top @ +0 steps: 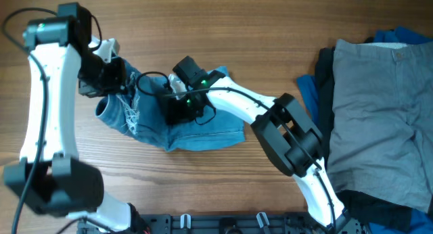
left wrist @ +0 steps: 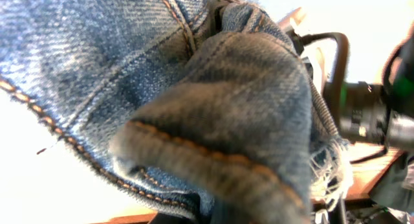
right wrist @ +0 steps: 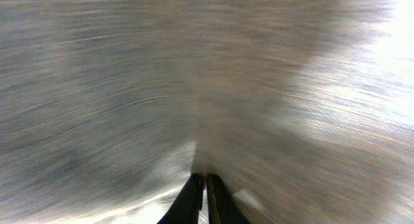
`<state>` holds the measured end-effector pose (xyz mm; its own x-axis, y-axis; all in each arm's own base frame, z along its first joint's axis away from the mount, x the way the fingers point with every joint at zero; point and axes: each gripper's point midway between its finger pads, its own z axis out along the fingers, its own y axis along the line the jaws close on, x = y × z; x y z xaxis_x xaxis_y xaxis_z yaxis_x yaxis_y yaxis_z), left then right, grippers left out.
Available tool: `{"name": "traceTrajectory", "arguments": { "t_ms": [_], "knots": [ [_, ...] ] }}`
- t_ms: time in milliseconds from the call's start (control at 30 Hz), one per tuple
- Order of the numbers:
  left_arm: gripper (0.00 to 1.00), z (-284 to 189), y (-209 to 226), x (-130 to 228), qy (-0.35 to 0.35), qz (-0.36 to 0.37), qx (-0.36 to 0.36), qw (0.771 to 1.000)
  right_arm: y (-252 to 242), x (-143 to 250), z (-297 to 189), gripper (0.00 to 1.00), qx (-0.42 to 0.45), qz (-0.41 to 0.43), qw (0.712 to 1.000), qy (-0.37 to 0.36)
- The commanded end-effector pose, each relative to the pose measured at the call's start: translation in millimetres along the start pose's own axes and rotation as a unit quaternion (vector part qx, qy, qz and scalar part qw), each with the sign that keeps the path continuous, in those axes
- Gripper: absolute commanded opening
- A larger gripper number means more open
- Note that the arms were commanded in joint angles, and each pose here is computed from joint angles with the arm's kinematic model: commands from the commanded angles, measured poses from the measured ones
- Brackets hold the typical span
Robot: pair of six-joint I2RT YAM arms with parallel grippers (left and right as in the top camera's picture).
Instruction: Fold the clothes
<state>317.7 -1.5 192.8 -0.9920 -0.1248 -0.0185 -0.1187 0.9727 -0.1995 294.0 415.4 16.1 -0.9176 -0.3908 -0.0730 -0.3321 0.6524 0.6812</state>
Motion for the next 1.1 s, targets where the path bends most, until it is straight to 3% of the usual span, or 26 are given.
{"name": "traceTrajectory", "arguments": {
  "t_ms": [0,133,367,500,867,1067],
  "knots": [
    [0.04,-27,-8,2,-0.051,0.008,0.004,0.999,2,-38,-77,0.08,-0.006,0.001,0.997,-0.077],
    [0.04,-25,-24,-4,-0.062,0.03,0.017,0.997,-45,-43,-140,0.08,0.016,0.083,0.991,-0.103],
    [0.04,-14,-70,-10,-0.078,0.092,0.027,0.992,-119,-13,-137,0.08,0.141,0.164,0.974,-0.069],
    [0.04,2,-79,-6,-0.067,0.086,0.025,0.994,-150,6,-129,0.08,0.199,0.219,0.954,-0.043],
    [0.04,58,-122,-15,-0.09,0.068,0.056,0.992,-166,15,-124,0.06,0.213,0.238,0.947,-0.022],
    [0.11,84,-159,-5,-0.098,0.096,0.075,0.988,-154,-2,-226,0.09,0.201,0.231,0.945,-0.114]
  ]
}}
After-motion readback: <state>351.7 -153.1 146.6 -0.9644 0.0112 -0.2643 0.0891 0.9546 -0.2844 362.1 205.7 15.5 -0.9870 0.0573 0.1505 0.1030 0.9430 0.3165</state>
